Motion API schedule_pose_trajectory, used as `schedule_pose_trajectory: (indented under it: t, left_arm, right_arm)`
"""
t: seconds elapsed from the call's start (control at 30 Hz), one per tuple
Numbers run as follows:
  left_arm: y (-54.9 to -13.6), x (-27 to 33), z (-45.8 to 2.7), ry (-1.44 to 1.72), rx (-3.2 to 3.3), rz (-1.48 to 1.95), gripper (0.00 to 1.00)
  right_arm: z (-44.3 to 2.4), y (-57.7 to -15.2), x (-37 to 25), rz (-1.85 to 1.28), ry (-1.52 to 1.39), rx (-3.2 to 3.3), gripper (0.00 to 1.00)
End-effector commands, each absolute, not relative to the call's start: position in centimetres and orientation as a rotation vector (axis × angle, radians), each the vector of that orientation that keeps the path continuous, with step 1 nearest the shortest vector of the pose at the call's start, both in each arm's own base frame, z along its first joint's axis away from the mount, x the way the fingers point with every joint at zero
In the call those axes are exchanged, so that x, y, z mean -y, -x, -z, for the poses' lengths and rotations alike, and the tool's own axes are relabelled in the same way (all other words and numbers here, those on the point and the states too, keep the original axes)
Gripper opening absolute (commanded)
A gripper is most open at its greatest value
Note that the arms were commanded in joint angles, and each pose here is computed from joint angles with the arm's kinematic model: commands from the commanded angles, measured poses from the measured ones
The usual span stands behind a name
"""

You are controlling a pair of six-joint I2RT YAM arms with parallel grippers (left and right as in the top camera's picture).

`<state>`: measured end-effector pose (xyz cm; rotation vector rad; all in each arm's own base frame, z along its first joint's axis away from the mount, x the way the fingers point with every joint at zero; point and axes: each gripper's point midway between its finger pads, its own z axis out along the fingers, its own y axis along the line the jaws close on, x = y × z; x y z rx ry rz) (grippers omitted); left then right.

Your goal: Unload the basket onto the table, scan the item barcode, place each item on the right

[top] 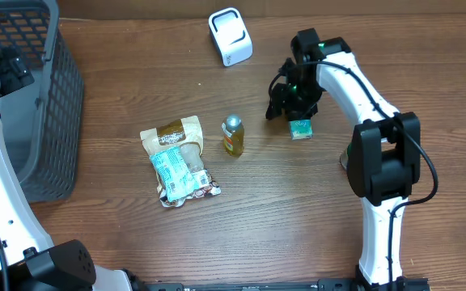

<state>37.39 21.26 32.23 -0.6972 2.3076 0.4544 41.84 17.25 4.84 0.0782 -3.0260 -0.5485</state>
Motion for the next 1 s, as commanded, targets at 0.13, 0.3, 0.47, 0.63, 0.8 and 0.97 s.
schedule_pose_trajectory:
  t: [0.13,0.3,0.47,0.63,0.8,0.97]
  left_arm:
    - [-37.6,-21.1,-32.8,0.669,-2.302,-0.454,0.99]
    - [-37.6,-21.1,-32.8,0.669,-2.302,-0.454,1.0]
    - [-37.6,-21.1,-32.8,0.668,-2.302,-0.454,0.99]
    - [-37.6,-21.1,-32.8,0.668,-2.302,-0.454,0.99]
    - [-37.6,-21.1,-32.8,0.668,-2.303,-0.454,1.0]
    - [-37.6,-21.1,-32.8,0.668,-2.302,-0.453,0.99]
  right_arm:
    - [-4.8,-40.7,-20.9,0.537,-0.222,3.031,0.38]
    - [-4.3,-41.0,-20.6,0.42,-0.261,3.076,0.35]
    - [-3.4,-41.1,-19.5,0.321,-0.187,3.099,0.35]
    - [-0.9,-41.7,-16.0,0.055,-0.073,3.159,0.36]
    - [-0.3,-42.3,-13.3,-0.04,0.103,3.175,0.38]
    - [-0.4,-42.2,-10.8,-0.037,0.318,3.125,0.4]
